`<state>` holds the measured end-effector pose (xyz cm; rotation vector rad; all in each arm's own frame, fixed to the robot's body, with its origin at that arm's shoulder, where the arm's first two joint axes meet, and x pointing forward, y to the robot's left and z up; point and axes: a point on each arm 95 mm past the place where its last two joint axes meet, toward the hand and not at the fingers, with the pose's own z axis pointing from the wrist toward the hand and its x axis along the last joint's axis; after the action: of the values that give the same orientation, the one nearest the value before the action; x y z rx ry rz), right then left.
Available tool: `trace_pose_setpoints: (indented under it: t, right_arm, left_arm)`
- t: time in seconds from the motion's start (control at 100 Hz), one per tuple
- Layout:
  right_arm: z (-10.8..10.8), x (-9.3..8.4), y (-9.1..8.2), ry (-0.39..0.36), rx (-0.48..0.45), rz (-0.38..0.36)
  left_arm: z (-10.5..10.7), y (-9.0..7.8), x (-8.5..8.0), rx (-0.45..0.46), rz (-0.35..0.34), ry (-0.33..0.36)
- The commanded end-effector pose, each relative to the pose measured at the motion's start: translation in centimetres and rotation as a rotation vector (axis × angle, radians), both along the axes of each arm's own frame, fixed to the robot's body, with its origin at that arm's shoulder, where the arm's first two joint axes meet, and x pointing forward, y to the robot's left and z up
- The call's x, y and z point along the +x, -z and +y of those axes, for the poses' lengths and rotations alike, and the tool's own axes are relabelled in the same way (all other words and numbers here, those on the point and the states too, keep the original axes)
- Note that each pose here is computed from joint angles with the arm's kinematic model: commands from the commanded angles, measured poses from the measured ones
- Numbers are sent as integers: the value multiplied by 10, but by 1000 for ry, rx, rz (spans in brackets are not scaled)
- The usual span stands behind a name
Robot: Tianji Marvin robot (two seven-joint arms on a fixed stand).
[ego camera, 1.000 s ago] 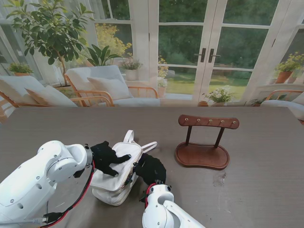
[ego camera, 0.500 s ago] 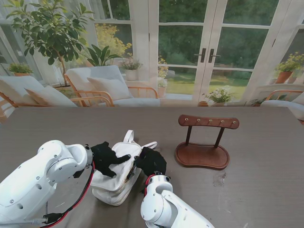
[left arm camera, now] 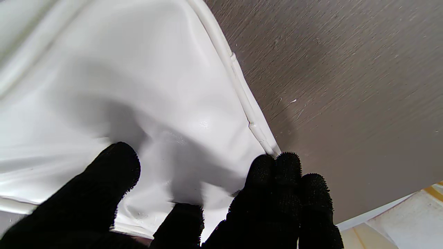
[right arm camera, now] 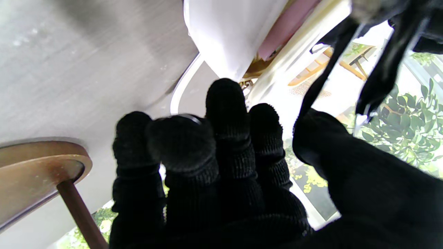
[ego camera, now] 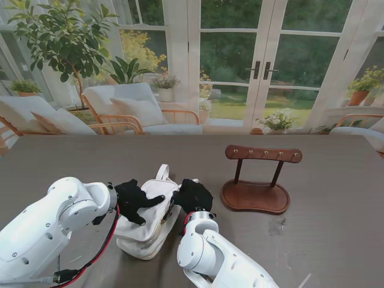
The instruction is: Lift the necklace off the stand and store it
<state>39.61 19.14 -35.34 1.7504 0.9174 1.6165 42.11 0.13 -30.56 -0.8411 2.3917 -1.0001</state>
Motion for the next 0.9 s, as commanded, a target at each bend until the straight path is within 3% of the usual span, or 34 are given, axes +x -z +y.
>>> trace_pose_setpoints:
  t: [0.0,0.89]
  right_arm:
    - [0,10,-8,-2,-5,-9]
    - [1,67,-22,25,-146,4]
  left_arm:
    - [21,70,-34,117,205,-9]
    - [20,72,-35,113,215,8]
